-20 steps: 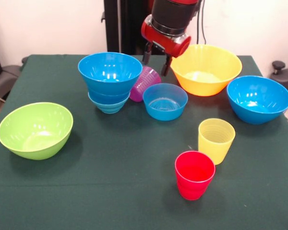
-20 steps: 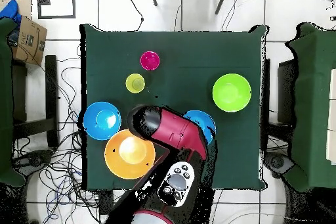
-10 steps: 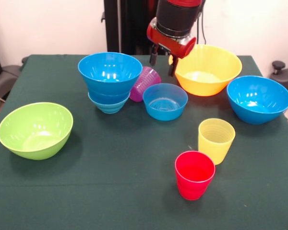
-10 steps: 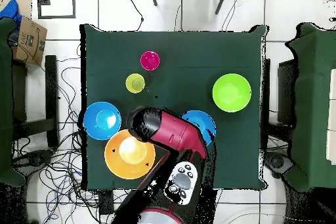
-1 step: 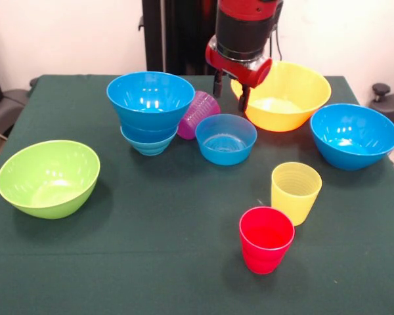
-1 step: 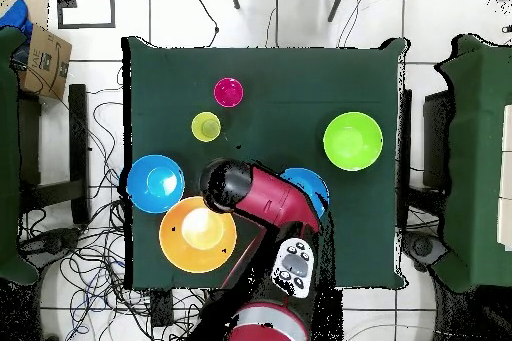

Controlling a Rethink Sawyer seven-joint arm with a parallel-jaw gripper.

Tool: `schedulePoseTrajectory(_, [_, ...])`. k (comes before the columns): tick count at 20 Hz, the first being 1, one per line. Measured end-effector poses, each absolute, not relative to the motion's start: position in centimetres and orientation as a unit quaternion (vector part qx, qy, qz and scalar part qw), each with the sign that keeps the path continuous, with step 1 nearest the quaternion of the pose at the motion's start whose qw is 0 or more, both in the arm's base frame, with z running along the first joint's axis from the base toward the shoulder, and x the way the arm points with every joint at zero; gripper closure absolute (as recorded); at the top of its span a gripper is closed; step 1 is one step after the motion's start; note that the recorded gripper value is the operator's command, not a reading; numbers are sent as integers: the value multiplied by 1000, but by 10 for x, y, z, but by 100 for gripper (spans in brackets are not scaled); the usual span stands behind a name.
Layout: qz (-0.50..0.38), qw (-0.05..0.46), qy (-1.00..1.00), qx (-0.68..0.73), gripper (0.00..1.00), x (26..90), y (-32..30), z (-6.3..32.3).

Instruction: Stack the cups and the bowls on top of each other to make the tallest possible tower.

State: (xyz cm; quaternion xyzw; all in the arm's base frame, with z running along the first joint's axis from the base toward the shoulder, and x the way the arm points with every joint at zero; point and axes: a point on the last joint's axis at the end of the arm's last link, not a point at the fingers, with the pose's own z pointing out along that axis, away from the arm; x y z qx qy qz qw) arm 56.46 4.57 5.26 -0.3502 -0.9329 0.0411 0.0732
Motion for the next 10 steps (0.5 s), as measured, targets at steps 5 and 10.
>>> schedulePoseTrajectory(5, [45,68,-937,-339,0,563,47,50])
schedulePoseTrajectory(10, [49,46,-941,-332,0,567,45,48])
